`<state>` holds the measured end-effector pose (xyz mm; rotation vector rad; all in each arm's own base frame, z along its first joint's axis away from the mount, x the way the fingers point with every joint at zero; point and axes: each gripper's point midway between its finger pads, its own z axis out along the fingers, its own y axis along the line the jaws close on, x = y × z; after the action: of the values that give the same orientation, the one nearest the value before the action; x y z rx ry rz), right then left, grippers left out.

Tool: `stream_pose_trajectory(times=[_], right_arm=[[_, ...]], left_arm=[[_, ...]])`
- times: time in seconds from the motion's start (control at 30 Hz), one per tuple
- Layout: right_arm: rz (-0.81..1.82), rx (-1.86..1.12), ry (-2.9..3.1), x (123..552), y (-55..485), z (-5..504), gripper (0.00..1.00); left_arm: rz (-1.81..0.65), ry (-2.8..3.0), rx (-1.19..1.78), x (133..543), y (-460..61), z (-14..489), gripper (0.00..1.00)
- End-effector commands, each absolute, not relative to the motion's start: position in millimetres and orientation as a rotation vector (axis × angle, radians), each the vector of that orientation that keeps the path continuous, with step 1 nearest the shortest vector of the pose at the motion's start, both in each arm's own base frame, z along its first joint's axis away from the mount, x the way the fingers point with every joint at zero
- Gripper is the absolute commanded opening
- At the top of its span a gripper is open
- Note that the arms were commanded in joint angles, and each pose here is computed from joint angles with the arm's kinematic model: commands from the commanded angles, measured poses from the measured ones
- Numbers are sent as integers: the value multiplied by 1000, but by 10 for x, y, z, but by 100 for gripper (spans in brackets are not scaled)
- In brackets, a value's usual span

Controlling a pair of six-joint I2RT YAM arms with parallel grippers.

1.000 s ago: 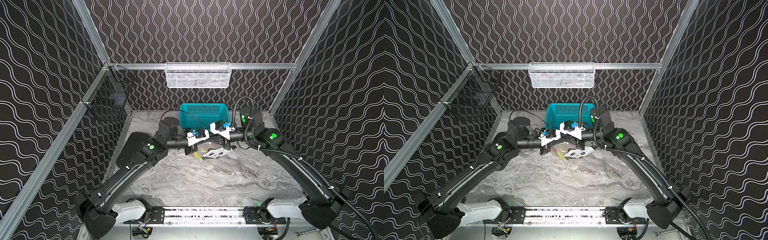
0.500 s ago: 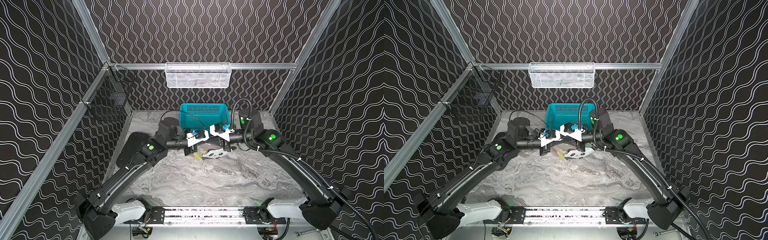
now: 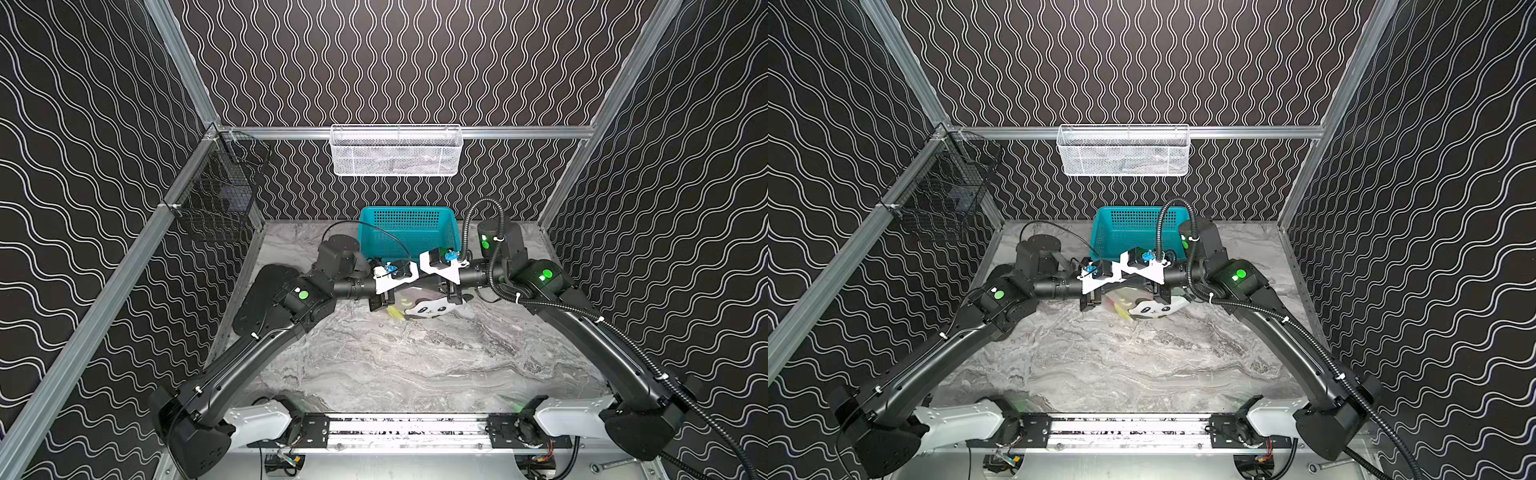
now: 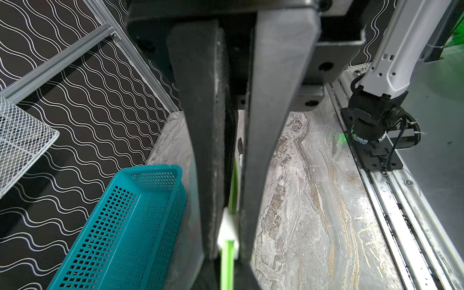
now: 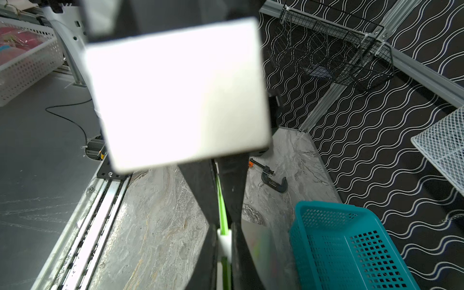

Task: Open the zip-top bag and take out the dragon fruit
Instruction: Unzip the zipper on the zipper food storage bag.

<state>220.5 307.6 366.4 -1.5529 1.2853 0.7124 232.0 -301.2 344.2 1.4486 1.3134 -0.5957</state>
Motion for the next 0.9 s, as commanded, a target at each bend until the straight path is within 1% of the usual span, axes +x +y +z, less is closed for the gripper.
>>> stream_pose_trajectory(times=[0.0,0.27,0.33,0.47,0.53,0.67,0.87], right_arm=[[597,-1604,1350,2240,2932,3478,0],[488,-1594,1439,2269,2632,3337,0],[460,-1577,1489,2294,2507,3292,0],[407,-1471,1595,2354,2140,3241,0],[388,-1428,1627,2322,2019,3236,0],[346,-1346,1702,2253,1812,3172,0],[292,-1307,1777,2083,1611,3049,0]], left_arm=[[-563,1296,1452,2343,-2963,3466,0],[-522,1335,1384,2474,-2804,3500,0],[-452,1369,1346,2593,-2713,3501,0],[-190,1471,1194,3004,-2373,3559,0],[-92,1505,1148,3133,-2250,3600,0],[-35,1501,1107,3209,-2176,3708,0],[-4,1515,1082,3271,-2104,3709,0]])
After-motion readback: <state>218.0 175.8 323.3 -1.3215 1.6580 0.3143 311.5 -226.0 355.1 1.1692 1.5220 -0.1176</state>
